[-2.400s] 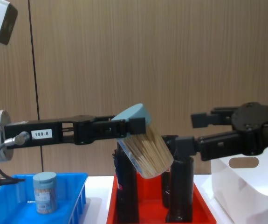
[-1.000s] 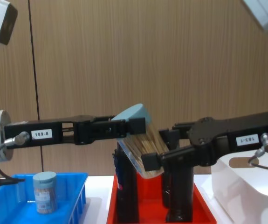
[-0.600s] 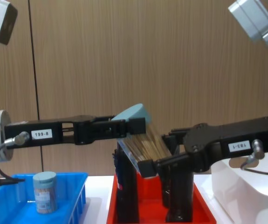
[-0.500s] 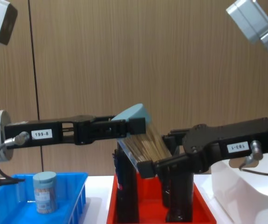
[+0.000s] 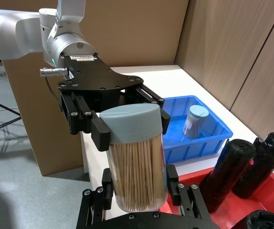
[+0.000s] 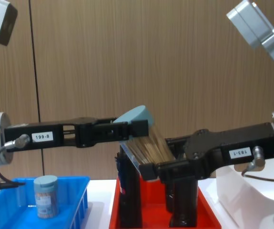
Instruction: Pick the cotton swabs from the blue box and place them into the white box.
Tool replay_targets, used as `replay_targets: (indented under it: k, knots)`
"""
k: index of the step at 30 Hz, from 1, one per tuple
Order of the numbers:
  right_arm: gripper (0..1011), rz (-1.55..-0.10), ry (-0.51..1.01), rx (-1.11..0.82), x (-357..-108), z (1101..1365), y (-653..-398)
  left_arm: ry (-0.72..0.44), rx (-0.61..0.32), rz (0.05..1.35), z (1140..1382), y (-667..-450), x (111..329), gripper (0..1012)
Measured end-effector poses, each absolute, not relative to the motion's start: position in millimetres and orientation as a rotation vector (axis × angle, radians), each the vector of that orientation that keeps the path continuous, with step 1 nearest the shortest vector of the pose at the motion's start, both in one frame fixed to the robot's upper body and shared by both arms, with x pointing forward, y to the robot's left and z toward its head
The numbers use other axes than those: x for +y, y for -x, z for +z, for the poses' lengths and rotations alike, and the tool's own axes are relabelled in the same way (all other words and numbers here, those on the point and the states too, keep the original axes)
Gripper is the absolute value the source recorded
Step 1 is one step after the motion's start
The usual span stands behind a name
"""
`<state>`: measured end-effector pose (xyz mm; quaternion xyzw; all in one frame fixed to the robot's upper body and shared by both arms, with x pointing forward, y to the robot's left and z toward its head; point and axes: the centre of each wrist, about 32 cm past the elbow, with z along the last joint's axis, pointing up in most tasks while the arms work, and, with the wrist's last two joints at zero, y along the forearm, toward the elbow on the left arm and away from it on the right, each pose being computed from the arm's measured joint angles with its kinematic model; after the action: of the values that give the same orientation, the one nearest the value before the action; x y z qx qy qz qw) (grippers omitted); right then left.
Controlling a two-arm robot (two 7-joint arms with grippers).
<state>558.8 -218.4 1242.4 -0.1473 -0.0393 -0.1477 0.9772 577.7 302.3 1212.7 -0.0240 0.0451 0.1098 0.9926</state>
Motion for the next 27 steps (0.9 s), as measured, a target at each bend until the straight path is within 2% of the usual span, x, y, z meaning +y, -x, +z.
replay_targets:
  k: [6,12,13,15,19,27]
  knots:
    - [648,-0.296,0.296,-0.081,-218.6,1242.6,-559.2,0.049,0.090,0.220,1212.7,-577.7,302.3,670]
    - [642,-0.299,0.298,-0.084,-219.3,1243.5,-559.7,0.048,0.091,0.218,1212.5,-577.7,302.1,826]
    - [641,-0.298,0.298,-0.084,-219.4,1243.4,-559.6,0.048,0.091,0.218,1212.5,-577.7,302.1,876]
    - [641,-0.298,0.298,-0.084,-219.4,1243.4,-559.6,0.048,0.091,0.218,1212.5,-577.7,302.2,896]
    - [641,-0.298,0.297,-0.084,-219.7,1243.2,-559.5,0.048,0.091,0.218,1212.5,-577.7,302.1,1000]
    - [642,-0.302,0.292,-0.086,-221.7,1243.4,-558.8,0.048,0.091,0.218,1212.6,-577.7,302.1,1004]
